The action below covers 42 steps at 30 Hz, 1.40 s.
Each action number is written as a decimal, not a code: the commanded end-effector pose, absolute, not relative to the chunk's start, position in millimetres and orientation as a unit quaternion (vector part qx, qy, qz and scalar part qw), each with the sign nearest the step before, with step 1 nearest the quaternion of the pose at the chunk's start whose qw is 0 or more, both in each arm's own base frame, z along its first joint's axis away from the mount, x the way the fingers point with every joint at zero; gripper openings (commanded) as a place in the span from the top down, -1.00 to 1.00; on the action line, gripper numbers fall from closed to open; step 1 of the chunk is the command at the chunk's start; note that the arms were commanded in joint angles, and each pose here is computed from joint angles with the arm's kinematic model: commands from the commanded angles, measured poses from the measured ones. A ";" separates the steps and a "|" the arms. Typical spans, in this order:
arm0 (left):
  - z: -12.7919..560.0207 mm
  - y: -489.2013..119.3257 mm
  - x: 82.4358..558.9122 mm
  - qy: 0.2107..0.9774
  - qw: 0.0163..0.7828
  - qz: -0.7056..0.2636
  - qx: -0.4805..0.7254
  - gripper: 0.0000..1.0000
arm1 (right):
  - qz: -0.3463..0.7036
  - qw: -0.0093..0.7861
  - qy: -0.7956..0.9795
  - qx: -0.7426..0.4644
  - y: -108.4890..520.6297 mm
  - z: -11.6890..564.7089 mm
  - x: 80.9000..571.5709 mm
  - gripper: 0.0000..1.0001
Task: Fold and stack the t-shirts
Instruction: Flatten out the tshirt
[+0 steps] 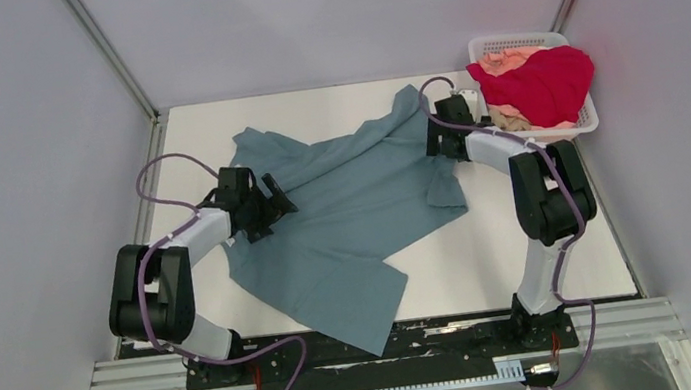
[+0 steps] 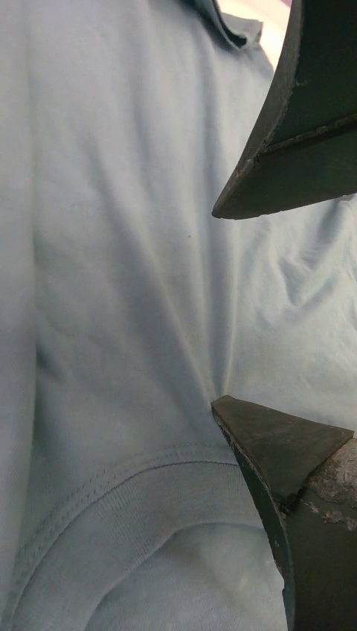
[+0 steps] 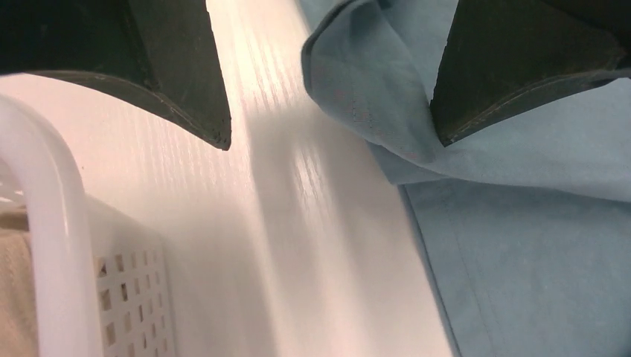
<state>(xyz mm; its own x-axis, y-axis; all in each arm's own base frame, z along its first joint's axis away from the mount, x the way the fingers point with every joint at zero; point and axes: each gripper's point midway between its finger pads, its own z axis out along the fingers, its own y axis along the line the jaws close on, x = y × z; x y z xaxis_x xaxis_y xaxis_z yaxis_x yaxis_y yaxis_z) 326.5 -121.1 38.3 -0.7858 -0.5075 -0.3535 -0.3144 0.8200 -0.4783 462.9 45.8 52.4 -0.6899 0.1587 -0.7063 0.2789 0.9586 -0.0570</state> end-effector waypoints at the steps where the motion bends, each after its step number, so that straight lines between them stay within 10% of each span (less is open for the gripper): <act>1: 21.8 -83.2 330.3 0.938 0.225 -0.118 -0.237 -1.00 | -0.102 0.407 0.899 0.124 41.5 93.6 456.2 -1.00; 16: 87.8 -50.9 495.7 0.909 0.283 -0.186 -0.244 -1.00 | -0.039 0.419 0.898 -0.127 195.6 115.8 380.4 -1.00; 27: 99.9 -119.4 384.0 0.905 0.304 -0.224 -0.196 -1.00 | -0.063 0.373 0.905 -0.196 265.3 60.4 368.0 -1.00; 42: 18.2 -105.1 304.7 0.936 0.219 -0.147 -0.232 -1.00 | -0.195 0.317 0.926 -0.062 123.6 47.3 324.2 -1.00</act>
<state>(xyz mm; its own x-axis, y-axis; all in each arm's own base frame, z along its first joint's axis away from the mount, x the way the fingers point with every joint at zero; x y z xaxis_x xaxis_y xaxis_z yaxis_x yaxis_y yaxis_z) 316.5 -125.1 39.4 -0.7997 -0.4880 -0.3498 -0.2914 0.8248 -0.4845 349.5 203.4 37.7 -0.7165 -0.3458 -0.6059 -0.1762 0.9301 -0.3224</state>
